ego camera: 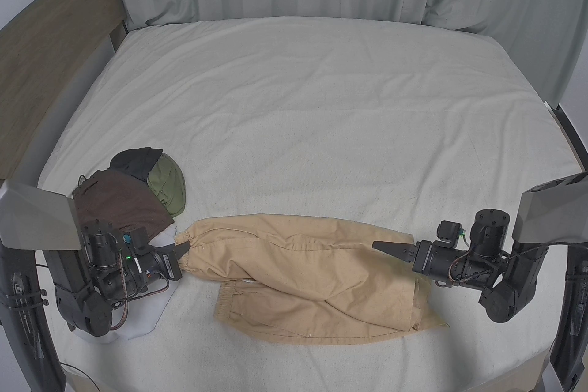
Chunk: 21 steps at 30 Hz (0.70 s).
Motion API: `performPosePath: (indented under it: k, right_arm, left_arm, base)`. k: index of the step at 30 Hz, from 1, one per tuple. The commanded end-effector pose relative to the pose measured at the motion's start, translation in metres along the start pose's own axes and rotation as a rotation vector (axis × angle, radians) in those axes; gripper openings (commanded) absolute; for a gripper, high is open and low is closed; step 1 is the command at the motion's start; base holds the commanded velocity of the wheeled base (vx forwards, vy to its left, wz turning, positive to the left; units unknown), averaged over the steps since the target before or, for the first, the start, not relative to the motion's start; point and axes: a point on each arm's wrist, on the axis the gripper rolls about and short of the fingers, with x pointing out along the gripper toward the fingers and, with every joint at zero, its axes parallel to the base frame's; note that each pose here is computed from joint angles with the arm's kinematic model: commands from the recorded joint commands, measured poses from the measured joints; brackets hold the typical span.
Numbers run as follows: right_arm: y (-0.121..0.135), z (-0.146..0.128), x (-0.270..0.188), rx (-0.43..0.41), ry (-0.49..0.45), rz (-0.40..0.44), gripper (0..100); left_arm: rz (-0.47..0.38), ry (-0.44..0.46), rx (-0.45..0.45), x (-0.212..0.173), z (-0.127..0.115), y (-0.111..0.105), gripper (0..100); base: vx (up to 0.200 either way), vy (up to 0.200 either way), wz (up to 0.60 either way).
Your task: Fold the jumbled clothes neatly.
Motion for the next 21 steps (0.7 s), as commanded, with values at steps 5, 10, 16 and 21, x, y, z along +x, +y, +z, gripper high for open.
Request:
performPosePath:
  k: [5,10,16,21]
  right_arm:
    - [-0.0062,-0.0027,0.0046,0.003,-0.018,-0.043,0]
    - [-0.0065,-0.0056,0.0087,0.001,-0.019,-0.053,0]
    - [-0.0039,-0.0046,0.0074,-0.003,-0.022,-0.048,0]
    - [-0.0023,-0.0027,0.0073,-0.01,-0.028,-0.043,0]
  left_arm:
    - [0.0,0.0,0.0,0.0002,-0.0001,0.0001,0]
    - [0.0,-0.001,0.0,0.0,0.0003,0.0,0]
    - [-0.001,-0.003,0.001,-0.0001,0.0007,-0.0002,0]
    - [-0.002,-0.002,0.001,0.0004,0.0005,-0.0004,0]
  base:
    - [0.0,0.0,0.0]
    - [0.0,0.0,0.0]
    - [0.0,0.0,0.0]
    - [0.0,0.0,0.0]
